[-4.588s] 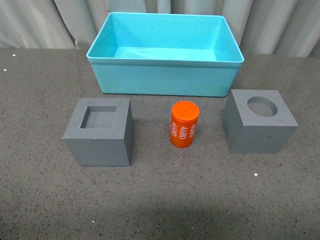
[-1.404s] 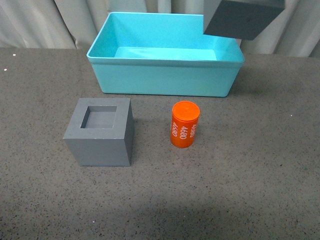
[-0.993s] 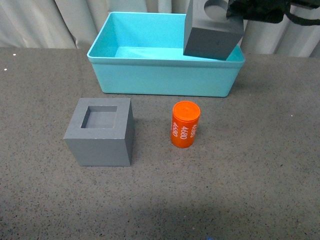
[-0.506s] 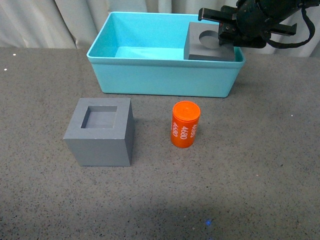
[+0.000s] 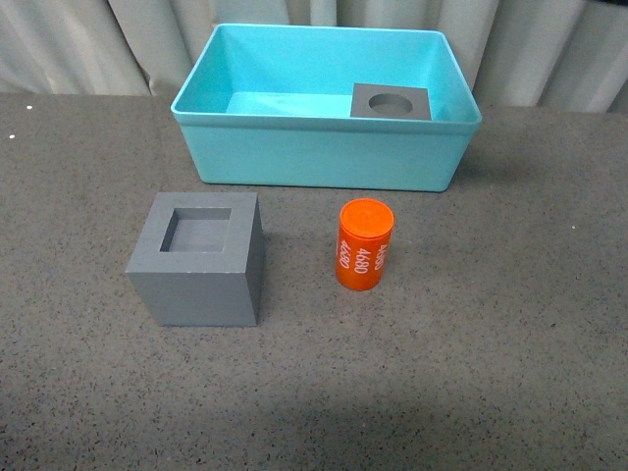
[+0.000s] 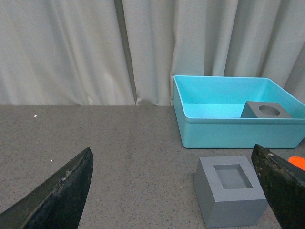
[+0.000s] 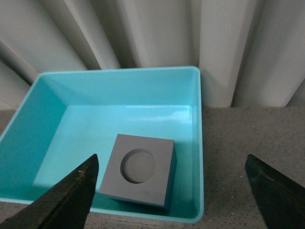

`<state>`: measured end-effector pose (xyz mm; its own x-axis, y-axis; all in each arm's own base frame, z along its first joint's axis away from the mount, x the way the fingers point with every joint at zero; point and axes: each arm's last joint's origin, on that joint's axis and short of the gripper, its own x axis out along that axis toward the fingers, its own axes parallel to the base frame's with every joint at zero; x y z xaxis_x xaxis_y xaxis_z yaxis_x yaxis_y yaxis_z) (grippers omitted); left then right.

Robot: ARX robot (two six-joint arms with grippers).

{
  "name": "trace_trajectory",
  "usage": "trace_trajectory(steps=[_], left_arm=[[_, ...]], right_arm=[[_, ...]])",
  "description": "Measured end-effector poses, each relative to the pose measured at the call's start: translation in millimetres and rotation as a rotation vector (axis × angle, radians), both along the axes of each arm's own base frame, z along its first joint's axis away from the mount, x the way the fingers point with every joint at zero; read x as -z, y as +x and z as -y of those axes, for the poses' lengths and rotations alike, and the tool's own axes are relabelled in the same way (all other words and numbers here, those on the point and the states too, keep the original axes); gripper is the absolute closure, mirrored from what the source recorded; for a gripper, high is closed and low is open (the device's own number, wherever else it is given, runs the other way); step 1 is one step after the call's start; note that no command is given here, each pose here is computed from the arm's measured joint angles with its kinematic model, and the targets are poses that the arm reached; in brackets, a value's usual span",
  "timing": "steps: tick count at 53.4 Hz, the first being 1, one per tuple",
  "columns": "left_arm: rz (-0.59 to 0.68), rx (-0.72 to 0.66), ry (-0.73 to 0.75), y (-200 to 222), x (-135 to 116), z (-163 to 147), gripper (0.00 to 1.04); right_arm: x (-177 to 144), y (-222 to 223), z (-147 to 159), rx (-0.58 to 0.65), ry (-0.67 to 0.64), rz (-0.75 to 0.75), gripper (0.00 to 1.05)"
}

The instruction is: Place gray and orange parts in blue box

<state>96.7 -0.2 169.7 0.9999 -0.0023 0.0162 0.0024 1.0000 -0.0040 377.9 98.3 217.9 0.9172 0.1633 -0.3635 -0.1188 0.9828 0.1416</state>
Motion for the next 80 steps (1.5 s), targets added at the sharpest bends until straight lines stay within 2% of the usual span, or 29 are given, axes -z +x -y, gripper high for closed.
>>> trace_trajectory(steps=[3, 8, 14, 15, 17, 20, 24, 30, 36, 42, 54, 68, 80], left_arm=[[0.000, 0.000, 0.000, 0, 0, 0, 0.07], [0.000, 0.000, 0.000, 0, 0, 0, 0.07], [-0.009, -0.008, -0.007, 0, 0, 0, 0.07], [-0.052, -0.018, -0.023, 0, 1, 0, 0.07], [-0.223, -0.102, -0.072, 3, 0, -1, 0.07], [-0.359, -0.168, -0.103, 18, -1, -2, 0.07], [-0.411, -0.186, -0.152, 40, -5, -5, 0.07], [-0.464, -0.128, -0.232, 82, -13, -7, 0.07], [-0.597, -0.062, -0.271, 118, -4, -5, 0.07], [-0.701, -0.015, -0.243, 144, 9, 3, 0.07], [-0.732, 0.012, -0.228, 172, 19, 13, 0.07], [-0.784, 0.096, -0.204, 182, 40, 33, 0.07], [-0.800, 0.142, -0.150, 194, 46, 44, 0.07]], right_arm=[[-2, -26, 13, 0.026, -0.004, 0.024, 0.10], [15, -66, 33, 0.090, -0.074, 0.006, 0.10], [29, -82, 40, 0.102, -0.113, -0.037, 0.10], [30, -82, 40, 0.101, -0.116, -0.040, 0.10], [30, -82, 40, 0.097, -0.121, -0.040, 0.10], [29, -83, 39, 0.094, -0.122, -0.037, 0.10], [29, -83, 38, 0.088, -0.124, -0.035, 0.10], [29, -83, 38, 0.088, -0.125, -0.035, 0.10], [29, -83, 39, 0.091, -0.125, -0.035, 0.10], [29, -83, 39, 0.089, -0.127, -0.034, 0.10], [29, -83, 38, 0.088, -0.128, -0.034, 0.10], [29, -83, 38, 0.088, -0.128, -0.034, 0.10], [29, -83, 38, 0.088, -0.128, -0.034, 0.10]])
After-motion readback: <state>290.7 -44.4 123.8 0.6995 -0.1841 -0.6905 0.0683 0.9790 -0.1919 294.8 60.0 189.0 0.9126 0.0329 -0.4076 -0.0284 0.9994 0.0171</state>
